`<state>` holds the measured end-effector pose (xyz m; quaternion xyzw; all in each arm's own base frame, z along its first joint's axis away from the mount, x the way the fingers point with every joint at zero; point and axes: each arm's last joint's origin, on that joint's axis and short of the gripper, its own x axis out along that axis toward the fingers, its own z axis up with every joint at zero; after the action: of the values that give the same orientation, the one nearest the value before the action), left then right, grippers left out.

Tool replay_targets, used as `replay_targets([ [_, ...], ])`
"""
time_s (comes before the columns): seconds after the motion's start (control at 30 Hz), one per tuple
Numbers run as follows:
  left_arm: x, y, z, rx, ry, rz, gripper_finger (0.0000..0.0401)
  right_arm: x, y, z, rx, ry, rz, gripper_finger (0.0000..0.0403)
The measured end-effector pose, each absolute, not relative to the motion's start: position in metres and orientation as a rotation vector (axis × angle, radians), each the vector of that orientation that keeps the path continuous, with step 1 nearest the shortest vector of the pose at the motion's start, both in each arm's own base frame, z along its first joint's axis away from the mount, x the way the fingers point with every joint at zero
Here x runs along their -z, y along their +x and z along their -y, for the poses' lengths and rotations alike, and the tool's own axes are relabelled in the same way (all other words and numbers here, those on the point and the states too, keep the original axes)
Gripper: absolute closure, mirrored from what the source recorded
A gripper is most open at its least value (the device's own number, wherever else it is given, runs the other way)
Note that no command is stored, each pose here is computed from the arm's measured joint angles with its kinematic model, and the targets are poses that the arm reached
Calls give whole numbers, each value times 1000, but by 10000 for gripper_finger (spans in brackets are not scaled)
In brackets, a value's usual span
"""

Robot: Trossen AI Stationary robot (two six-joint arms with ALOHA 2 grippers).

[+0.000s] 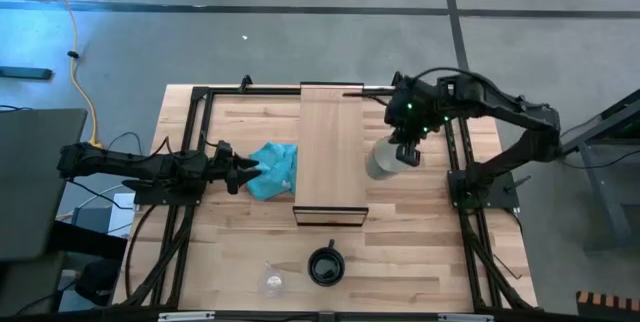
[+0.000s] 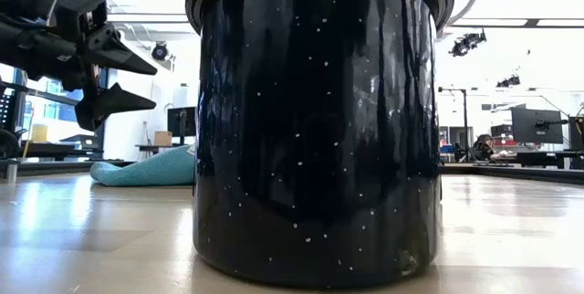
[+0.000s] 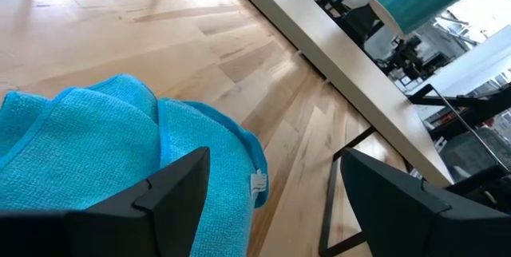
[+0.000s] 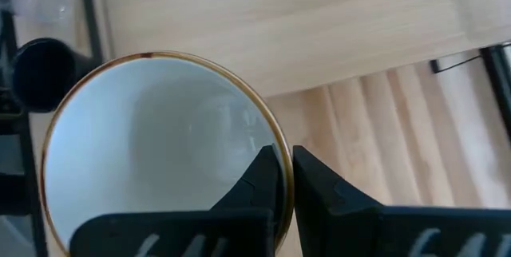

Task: Stack small to large cups/mugs on shelf
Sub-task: Put the blue mug on the shelf

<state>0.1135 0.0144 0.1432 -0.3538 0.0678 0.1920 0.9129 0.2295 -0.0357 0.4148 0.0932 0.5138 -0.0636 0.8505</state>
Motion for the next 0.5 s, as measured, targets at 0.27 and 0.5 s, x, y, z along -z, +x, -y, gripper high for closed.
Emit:
replay_targets([
  [0.27,-143,113,-15,-405,-727,-135,130,-425,251,57,131,126,-1067,403],
  [0.5,-143,113,-15,-407,-727,-133,130,-442,281,83,117,56,-1089,403],
])
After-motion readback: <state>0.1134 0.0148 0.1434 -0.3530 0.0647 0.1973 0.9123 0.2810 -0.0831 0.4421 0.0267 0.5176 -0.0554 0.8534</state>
